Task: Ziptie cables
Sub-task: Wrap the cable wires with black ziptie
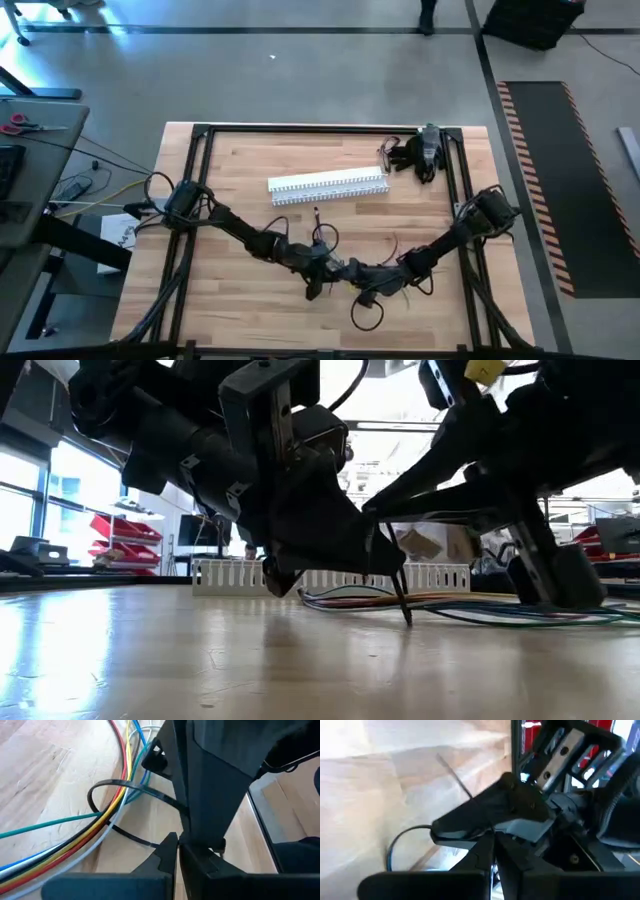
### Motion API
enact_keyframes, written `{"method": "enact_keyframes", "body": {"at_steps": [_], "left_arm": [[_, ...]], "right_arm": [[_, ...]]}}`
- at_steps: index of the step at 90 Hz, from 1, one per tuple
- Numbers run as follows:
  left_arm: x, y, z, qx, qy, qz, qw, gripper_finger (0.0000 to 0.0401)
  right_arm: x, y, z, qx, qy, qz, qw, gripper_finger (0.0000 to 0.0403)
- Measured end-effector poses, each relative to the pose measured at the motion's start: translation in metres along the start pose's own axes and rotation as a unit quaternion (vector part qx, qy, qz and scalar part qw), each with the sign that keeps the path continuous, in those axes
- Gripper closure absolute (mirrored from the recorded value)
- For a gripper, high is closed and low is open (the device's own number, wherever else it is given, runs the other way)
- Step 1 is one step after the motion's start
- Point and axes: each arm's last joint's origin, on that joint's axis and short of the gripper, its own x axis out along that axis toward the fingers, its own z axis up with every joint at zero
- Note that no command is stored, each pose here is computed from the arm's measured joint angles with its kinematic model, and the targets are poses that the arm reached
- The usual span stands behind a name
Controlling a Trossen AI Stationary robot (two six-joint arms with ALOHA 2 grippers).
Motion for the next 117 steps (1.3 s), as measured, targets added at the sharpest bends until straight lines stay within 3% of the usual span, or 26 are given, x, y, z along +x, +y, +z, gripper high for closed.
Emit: {"method": "enact_keyframes", "body": {"at_steps": [20,37,58,76,100,117], "left_arm": [[0.000,0.000,0.001,0.005,-0.006,0.008,1.000,0.0401],[0.000,0.000,0.000,0.006,-0.001,0.005,1.000,0.0401],[0.000,0.000,-0.001,0.006,0.000,0.005,1.000,0.0401],[0.000,0.000,-0.001,0.006,0.003,0.006,1.000,0.0401],[0.000,0.000,-0.002,0.006,0.006,0.008,1.000,0.0401],[0.000,0.001,-0.002,0.006,0.008,0.009,1.000,0.0401]], "right_arm": [[-0.003,0.000,0.001,0.050,0.045,-0.021,0.998,0.0395],[-0.006,0.002,0.005,0.102,0.044,-0.025,0.993,0.0335],[-0.002,0.006,-0.007,0.159,0.111,-0.026,0.981,0.0282],[0.004,0.007,-0.018,0.196,0.118,-0.004,0.974,0.0280],[0.005,0.007,-0.018,0.184,0.109,0.002,0.977,0.0281],[0.004,0.005,-0.019,0.183,0.106,0.004,0.977,0.0330]]}}
